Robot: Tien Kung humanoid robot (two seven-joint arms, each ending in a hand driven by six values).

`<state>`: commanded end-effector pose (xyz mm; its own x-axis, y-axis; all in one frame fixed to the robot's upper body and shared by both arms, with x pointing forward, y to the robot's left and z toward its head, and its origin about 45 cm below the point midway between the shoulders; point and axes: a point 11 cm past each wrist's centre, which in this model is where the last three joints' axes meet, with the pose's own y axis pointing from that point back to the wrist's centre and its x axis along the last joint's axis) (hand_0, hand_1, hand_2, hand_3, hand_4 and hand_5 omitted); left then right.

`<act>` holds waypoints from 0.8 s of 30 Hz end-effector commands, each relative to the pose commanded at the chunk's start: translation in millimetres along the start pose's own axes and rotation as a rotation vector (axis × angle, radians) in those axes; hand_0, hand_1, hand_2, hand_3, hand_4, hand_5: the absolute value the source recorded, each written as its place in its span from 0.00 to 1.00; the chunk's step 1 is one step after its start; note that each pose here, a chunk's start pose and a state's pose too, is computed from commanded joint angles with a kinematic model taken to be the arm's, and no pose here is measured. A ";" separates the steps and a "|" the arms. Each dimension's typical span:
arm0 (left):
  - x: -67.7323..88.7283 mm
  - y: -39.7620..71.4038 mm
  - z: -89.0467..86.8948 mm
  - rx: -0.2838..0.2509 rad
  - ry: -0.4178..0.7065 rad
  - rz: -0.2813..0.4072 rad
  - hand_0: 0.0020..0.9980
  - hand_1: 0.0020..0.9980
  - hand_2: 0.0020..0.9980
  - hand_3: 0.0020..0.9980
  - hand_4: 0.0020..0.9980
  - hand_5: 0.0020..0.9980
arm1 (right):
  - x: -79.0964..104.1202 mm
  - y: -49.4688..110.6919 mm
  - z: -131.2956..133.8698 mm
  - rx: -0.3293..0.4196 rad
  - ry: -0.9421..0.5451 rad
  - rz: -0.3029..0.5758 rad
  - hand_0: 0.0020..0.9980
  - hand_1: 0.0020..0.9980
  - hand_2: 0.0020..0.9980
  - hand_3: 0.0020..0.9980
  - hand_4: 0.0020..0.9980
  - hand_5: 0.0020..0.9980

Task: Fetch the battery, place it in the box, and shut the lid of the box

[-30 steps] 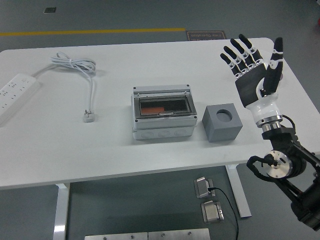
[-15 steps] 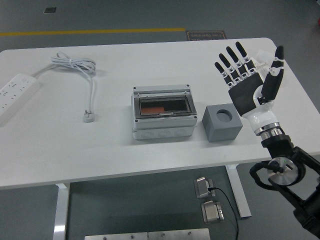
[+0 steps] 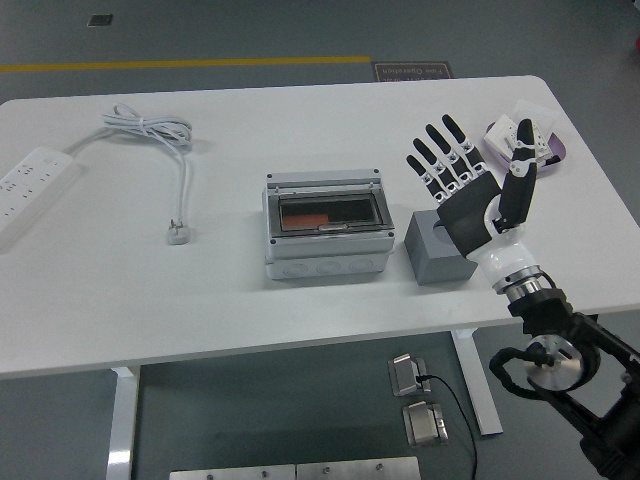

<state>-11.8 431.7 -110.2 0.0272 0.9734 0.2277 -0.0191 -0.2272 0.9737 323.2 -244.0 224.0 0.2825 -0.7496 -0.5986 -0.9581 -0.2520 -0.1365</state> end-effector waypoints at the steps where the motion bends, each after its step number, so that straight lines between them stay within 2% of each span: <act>1: 0.1 0.1 -3.5 -0.002 -0.005 0.001 0.65 0.73 0.74 0.66 0.67 0.21 | 0.2 0.0 -0.2 -0.001 0.002 -0.001 1.00 0.92 0.93 0.89 1.00 1.00; 5: 2.3 0.6 -10.1 -0.053 -0.012 0.034 0.65 0.73 0.74 0.66 0.67 0.21 | 1.4 0.5 -1.0 -0.001 0.006 -0.001 1.00 0.92 0.93 0.89 1.00 1.00; 10: 5.5 2.2 -9.6 -0.144 0.002 0.084 0.65 0.73 0.74 0.68 0.68 0.22 | 3.8 1.3 -2.7 0.006 0.005 0.009 1.00 0.91 0.93 0.89 1.00 1.00; 13: 5.2 2.9 -8.2 -0.176 0.010 0.097 0.65 0.72 0.73 0.67 0.68 0.22 | 6.0 1.1 -4.8 0.013 0.010 0.016 1.00 0.91 0.93 0.89 1.00 1.00; 19: 4.1 2.3 -7.7 -0.159 0.013 0.099 0.65 0.71 0.72 0.67 0.69 0.24 | 14.2 0.8 -15.3 0.056 0.047 0.061 1.00 0.91 0.92 0.89 1.00 1.00; 24: 2.4 1.7 -5.3 -0.147 0.018 0.086 0.65 0.71 0.72 0.67 0.69 0.24 | 21.1 -0.8 -31.8 0.118 0.134 0.108 1.00 0.91 0.92 0.89 1.00 1.00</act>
<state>-17.1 433.8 -108.1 0.0011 0.9511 0.3089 -0.1667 -0.3044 0.9378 331.5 -279.1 236.5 0.1739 -0.8451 -0.5056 -0.9800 -0.0980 -0.1731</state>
